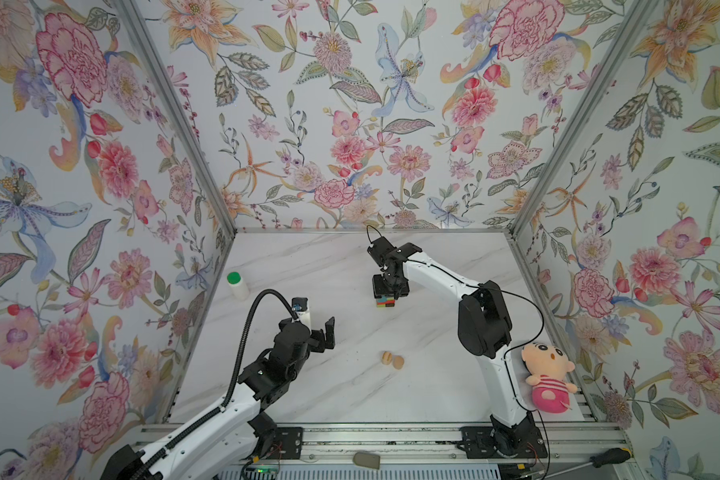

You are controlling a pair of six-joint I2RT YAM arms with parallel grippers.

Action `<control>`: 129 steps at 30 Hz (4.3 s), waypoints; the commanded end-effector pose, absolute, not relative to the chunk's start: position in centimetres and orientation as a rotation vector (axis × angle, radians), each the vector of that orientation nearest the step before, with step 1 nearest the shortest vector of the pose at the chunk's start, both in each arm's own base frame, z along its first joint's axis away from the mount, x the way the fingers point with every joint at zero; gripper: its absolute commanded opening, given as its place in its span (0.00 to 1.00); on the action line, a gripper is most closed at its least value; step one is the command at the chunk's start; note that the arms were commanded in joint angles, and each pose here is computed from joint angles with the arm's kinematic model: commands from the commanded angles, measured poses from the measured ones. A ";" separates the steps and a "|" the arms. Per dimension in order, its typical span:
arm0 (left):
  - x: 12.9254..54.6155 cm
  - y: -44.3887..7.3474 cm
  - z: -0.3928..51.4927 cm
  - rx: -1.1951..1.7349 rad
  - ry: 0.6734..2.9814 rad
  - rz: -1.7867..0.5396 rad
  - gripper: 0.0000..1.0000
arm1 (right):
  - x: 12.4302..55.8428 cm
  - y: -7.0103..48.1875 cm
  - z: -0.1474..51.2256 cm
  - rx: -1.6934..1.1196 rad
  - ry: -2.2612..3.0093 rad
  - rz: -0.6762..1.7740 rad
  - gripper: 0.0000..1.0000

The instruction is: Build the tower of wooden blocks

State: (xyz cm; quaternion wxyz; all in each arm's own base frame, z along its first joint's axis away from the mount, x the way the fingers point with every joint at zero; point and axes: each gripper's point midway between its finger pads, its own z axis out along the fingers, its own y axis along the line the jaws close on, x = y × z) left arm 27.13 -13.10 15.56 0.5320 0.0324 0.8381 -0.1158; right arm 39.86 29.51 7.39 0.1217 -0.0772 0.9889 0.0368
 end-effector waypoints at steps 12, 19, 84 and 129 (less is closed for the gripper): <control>26.8 -12.5 14.9 0.088 2.018 -0.259 0.99 | 39.8 29.6 9.2 -0.233 2.858 0.106 0.77; 26.8 -12.5 15.3 0.082 2.010 -0.262 0.99 | 40.3 28.9 9.8 -0.220 2.843 0.090 0.81; 27.6 -11.3 14.3 0.045 2.037 -0.244 0.99 | 43.6 30.5 6.8 -0.236 2.903 0.127 0.58; 27.1 -11.6 16.0 0.020 2.022 -0.316 0.99 | 40.0 30.4 17.4 -0.327 2.698 0.175 0.89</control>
